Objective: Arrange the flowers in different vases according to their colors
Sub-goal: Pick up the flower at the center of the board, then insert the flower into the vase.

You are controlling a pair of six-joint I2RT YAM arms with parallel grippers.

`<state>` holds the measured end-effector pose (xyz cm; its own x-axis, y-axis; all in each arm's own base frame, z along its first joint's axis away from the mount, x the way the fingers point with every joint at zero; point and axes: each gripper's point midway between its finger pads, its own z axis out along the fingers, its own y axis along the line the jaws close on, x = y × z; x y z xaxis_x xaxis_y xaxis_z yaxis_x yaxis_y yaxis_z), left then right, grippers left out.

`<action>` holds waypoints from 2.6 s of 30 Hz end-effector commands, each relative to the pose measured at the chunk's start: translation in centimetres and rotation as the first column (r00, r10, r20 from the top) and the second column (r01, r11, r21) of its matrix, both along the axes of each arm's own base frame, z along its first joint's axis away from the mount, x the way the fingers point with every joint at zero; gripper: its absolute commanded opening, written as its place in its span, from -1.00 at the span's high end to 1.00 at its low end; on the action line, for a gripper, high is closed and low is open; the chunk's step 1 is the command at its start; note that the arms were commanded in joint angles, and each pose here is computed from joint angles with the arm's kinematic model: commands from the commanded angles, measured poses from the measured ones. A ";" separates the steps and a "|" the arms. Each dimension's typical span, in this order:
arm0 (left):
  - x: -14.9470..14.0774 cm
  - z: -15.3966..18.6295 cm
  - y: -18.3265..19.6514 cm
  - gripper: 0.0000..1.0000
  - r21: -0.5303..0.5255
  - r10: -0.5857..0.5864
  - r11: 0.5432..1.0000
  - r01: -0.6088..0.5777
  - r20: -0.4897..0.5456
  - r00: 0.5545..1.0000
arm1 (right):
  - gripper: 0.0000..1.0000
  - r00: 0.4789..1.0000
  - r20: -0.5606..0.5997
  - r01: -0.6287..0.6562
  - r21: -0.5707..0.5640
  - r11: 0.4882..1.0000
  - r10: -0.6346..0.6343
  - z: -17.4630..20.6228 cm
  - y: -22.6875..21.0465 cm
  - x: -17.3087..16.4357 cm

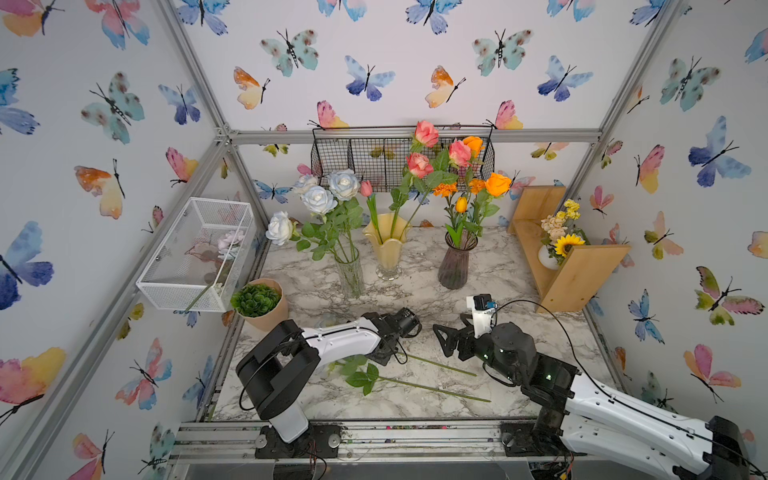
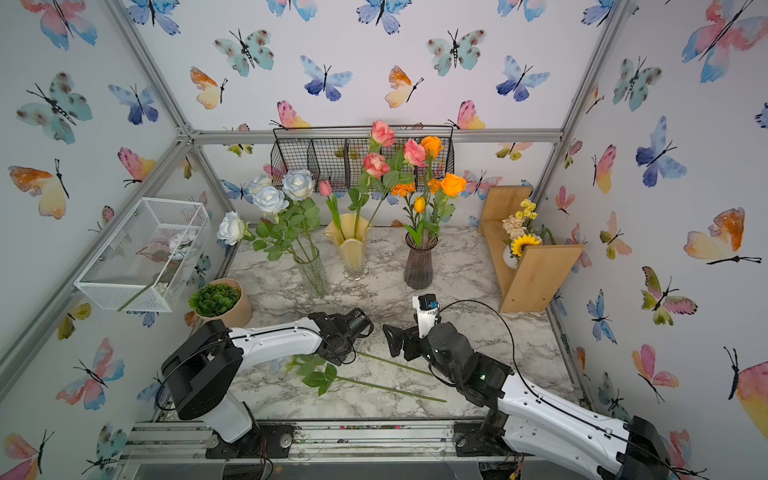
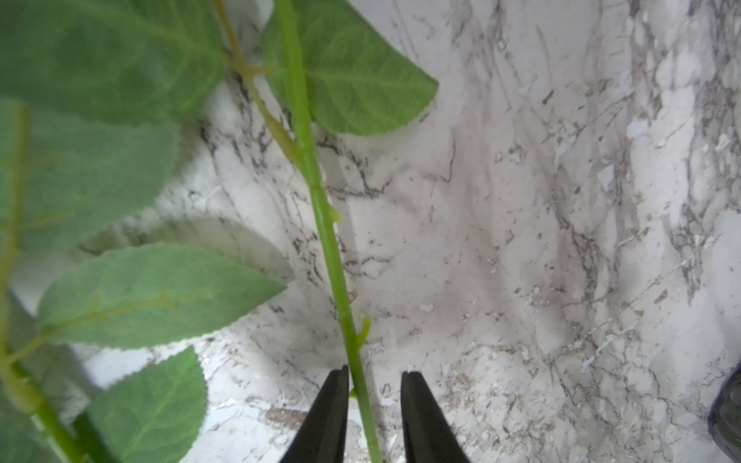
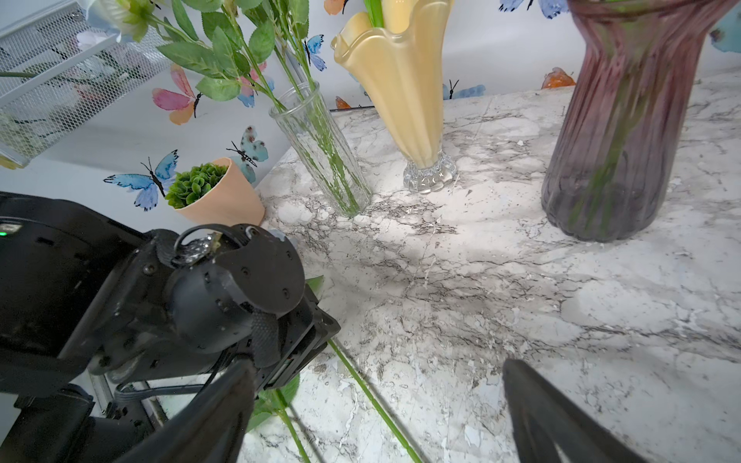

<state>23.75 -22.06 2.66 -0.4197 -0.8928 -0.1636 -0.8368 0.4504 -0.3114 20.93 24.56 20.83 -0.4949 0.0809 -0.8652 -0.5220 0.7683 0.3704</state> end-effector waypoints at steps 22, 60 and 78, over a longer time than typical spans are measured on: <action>0.1 -1.0 0.1 0.95 0.079 -0.041 0.996 0.046 -0.062 0.997 | -0.97 0.999 0.027 0.038 -0.017 0.999 -0.038 0.5 -1.1 0.2; 5.7 31.6 -1.6 1.00 0.642 -0.534 0.751 0.153 0.456 0.712 | -0.97 0.970 0.117 0.189 0.201 0.961 -0.215 8.1 -6.6 -0.4; 5.7 46.8 4.2 1.00 0.843 -0.666 0.529 -0.101 0.486 0.566 | -0.97 0.974 0.111 0.174 0.187 0.967 -0.197 7.1 -4.7 0.5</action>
